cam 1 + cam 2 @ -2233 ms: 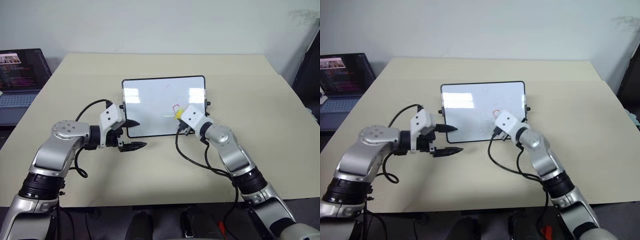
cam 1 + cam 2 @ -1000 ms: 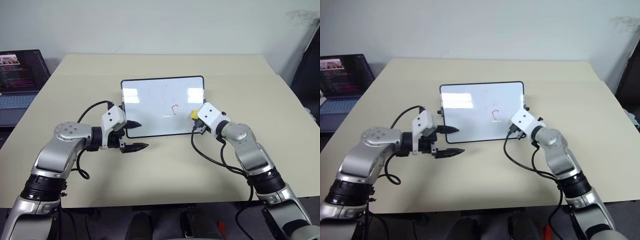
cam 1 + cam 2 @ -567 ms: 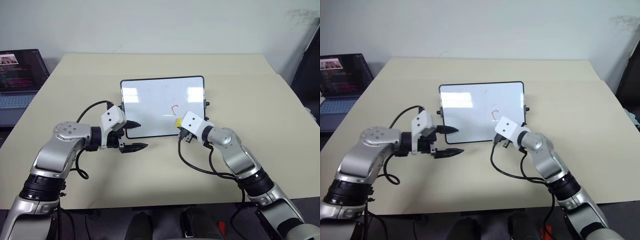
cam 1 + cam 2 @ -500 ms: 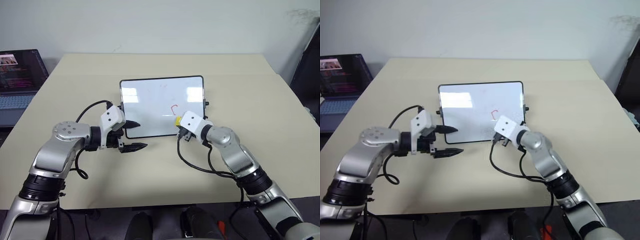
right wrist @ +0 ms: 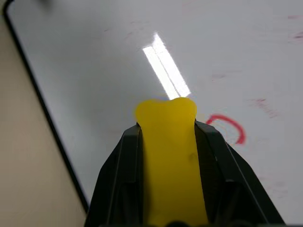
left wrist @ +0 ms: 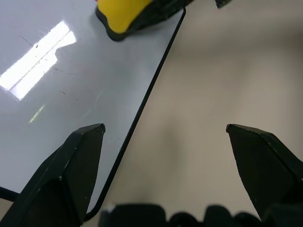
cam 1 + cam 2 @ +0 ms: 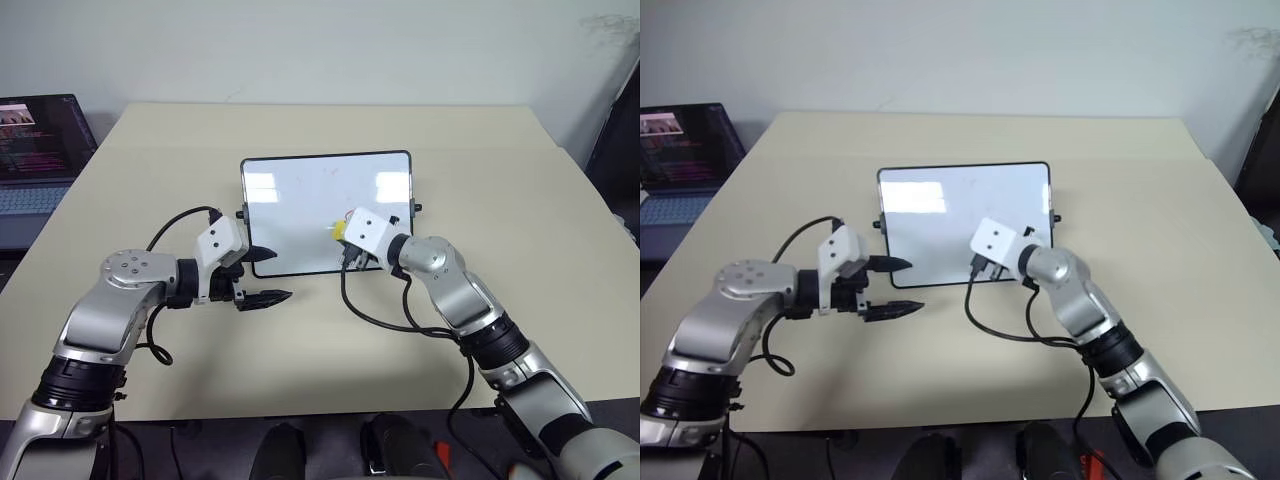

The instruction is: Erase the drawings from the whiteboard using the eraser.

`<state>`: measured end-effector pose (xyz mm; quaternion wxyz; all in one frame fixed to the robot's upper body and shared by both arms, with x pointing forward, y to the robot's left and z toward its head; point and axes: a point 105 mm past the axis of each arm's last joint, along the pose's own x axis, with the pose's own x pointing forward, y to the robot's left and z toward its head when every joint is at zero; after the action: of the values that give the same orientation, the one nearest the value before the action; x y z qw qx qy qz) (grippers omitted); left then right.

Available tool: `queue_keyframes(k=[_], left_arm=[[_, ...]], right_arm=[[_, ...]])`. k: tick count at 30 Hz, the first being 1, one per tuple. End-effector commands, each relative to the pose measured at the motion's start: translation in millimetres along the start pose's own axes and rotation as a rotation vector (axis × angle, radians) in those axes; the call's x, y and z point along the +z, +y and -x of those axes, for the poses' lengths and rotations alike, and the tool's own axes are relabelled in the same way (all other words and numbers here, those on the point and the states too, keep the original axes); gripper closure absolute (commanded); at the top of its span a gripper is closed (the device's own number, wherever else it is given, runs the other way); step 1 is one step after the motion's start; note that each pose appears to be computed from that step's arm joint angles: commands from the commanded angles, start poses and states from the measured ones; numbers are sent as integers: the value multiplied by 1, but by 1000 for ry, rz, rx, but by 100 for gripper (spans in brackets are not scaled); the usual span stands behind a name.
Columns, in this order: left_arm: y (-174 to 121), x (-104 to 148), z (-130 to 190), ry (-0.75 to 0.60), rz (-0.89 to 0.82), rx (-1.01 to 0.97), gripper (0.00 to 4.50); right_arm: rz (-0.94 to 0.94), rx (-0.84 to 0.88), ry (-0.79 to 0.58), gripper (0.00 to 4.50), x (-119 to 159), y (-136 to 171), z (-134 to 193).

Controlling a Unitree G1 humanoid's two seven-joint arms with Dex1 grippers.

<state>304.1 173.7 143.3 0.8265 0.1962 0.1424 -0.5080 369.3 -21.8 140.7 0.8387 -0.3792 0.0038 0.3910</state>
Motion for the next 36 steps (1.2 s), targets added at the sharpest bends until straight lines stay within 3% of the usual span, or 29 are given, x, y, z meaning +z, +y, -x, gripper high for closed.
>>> queue_keyframes(k=[1,7,16,23,28,36], left_arm=[[2,13,8,-27,-43,24,0],[1,15,7,-29,-44,18,0],[0,16,8,-28,-40,15,0],[-2,14,7,-26,-34,10,0],[-3,14,7,-27,-32,10,0],[-2,15,8,-25,-35,8,0]], right_arm=[[11,-123,-2,335,2,-24,2],[22,-228,-4,335,3,-46,4],[-13,-41,61,335,-14,-16,6],[32,-263,8,335,0,-55,10],[31,-273,7,335,-1,-58,11],[-36,46,78,335,-20,-3,14]])
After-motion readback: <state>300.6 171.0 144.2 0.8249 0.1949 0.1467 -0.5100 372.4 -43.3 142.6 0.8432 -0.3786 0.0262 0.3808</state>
